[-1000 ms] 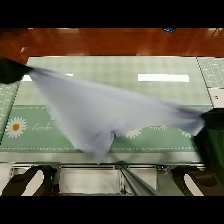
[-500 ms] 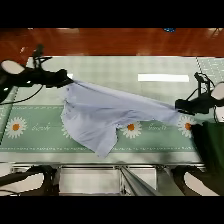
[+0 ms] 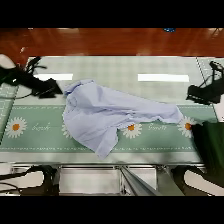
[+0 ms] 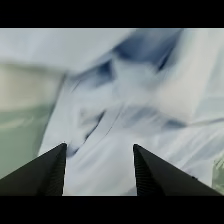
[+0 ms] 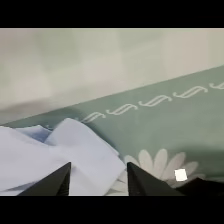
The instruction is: Fold the shirts.
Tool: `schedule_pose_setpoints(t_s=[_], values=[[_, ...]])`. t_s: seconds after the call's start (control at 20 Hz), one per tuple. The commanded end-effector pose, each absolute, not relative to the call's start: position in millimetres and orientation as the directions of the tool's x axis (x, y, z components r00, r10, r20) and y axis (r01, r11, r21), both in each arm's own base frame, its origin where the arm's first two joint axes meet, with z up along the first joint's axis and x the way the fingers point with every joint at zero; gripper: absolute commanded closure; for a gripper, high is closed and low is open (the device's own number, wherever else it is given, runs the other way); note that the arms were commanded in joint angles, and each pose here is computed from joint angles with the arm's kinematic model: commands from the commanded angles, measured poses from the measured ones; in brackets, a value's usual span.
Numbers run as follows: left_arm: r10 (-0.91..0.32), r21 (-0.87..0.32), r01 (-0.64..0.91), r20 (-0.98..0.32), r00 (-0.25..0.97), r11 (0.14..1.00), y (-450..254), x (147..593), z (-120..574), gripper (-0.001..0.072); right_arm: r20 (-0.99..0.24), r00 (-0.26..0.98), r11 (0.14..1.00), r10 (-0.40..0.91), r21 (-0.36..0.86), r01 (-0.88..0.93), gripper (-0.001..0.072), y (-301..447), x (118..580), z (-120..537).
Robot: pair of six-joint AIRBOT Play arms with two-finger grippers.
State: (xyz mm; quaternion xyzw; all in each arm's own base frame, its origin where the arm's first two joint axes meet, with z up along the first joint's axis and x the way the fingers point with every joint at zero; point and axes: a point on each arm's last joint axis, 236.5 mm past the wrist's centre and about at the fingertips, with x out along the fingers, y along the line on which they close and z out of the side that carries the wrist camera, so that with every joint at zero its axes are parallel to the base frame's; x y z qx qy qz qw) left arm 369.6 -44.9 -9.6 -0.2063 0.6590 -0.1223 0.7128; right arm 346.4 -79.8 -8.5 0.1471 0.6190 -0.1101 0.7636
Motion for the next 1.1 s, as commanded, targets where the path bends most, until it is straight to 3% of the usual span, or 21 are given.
schedule_pose_setpoints(t_s=[0.0,0.2,0.55,0.8,1.05], values=[[-0.459,-0.475,-0.250,-0.880,0.125,0.843,-21.6,308.3,-26.1,0.0200,-0.964,0.266,0.881,0.018,0.141,0.452,0.0304,-98.5,316.6,-11.5],[-0.553,-0.567,-0.335,-0.820,0.147,0.752,-54.2,238.5,-57.2,0.0199,-0.934,0.322,0.831,0.156,0.301,0.468,0.0304,-59.4,271.4,-49.9],[-0.707,-0.663,-0.489,-0.696,0.122,0.567,-115.0,189.9,-84.2,0.0199,-0.902,0.348,0.811,0.256,0.396,0.430,0.0304,-25.6,256.5,-57.2],[-0.649,-0.600,-0.525,-0.752,0.114,0.603,-129.9,186.4,-106.9,0.0199,-0.886,0.369,0.796,0.280,0.429,0.427,0.0305,-19.9,261.3,-53.5],[-0.639,-0.635,-0.473,-0.748,0.180,0.611,-173.0,205.2,-109.6,0.0207,-0.884,0.373,0.792,0.282,0.434,0.429,0.0305,-19.4,262.5,-52.9]])
